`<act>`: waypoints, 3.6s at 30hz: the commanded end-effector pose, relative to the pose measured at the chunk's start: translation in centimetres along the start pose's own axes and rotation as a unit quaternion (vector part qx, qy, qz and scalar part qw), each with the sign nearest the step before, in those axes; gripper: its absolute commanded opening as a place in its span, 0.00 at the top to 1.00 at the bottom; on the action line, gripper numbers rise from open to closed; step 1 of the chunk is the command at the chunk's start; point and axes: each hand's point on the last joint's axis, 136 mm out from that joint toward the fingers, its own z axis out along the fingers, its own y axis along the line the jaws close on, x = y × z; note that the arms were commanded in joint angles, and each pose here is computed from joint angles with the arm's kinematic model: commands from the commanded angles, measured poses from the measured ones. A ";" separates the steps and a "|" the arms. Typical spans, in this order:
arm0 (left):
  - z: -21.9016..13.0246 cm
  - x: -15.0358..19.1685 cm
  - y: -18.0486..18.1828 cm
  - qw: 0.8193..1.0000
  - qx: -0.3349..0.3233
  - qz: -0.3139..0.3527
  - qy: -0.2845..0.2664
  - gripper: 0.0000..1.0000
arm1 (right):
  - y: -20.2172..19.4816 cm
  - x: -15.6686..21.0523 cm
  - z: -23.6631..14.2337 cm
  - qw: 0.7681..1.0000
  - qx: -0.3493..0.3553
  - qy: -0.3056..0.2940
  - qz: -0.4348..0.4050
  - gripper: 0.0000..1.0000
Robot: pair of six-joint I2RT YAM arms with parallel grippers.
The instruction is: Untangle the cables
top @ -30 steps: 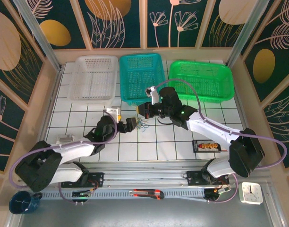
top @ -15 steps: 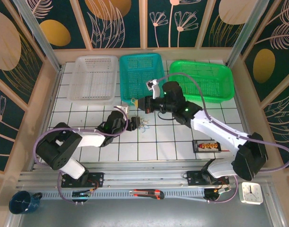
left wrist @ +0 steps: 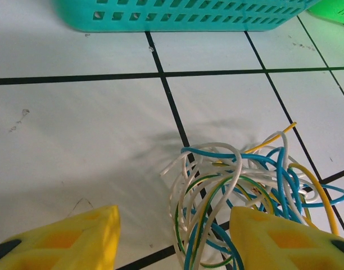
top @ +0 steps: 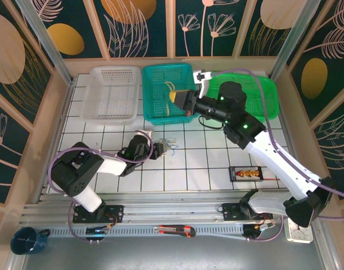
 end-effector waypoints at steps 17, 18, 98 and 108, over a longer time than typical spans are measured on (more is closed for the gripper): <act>-5.2 -6.1 -5.5 0.991 0.104 -0.045 -0.067 0.07 | -21.7 -6.5 -10.8 0.939 0.295 -0.170 0.041 1.00; -5.4 -6.4 -5.6 0.991 0.107 -0.047 -0.072 0.04 | -22.8 -6.5 -11.1 0.937 0.302 -0.171 0.046 1.00; -7.9 -7.6 -0.7 0.963 0.082 -0.240 -0.095 0.01 | -17.8 29.1 4.6 0.928 0.236 0.285 -0.045 0.54; -7.5 -7.1 -0.6 0.962 0.088 -0.244 -0.088 0.01 | -17.9 30.5 5.6 0.926 0.226 0.302 -0.033 0.57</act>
